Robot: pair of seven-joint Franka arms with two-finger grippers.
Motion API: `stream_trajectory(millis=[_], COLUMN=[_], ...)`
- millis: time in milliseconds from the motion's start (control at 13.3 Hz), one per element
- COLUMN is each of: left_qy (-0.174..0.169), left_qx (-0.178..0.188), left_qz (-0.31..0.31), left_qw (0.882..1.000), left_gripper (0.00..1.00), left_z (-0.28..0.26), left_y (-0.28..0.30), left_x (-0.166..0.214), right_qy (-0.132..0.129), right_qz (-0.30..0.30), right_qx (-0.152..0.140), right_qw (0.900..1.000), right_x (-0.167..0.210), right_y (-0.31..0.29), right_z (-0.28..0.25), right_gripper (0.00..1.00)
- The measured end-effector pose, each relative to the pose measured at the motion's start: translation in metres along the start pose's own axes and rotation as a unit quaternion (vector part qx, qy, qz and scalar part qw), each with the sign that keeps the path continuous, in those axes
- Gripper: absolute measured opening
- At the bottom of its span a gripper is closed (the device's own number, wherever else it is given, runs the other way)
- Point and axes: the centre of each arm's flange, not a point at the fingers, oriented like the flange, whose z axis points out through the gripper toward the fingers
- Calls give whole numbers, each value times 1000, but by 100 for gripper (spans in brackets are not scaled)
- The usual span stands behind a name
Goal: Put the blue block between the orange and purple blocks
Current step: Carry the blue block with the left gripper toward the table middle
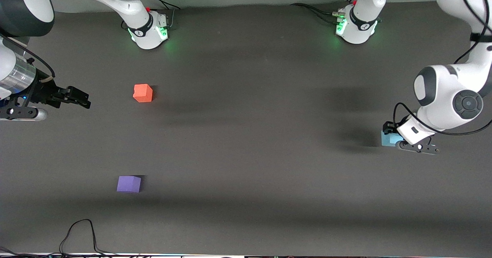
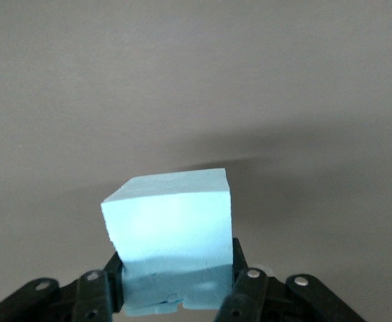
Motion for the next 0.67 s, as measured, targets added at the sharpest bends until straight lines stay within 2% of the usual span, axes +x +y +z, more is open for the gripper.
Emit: stream_trajectory(millis=[150,300,675], left_qy=[0,9,34], left_qx=[1,-1,-11], left_qz=[-26,-51,-74], left_qw=[1000,999,997], left_gripper=[59,59,59], left_z=[-33,-42,-12], left_y=[80,178,404], left_x=[4,-2,-45], right_qy=[0,0,0], right_qz=[0,1,1], right_qx=[0,0,0], right_qw=[1000,1000,1000], right_x=[0,0,0], right_y=[0,1,1], right_z=[0,0,0], right_gripper=[100,100,100])
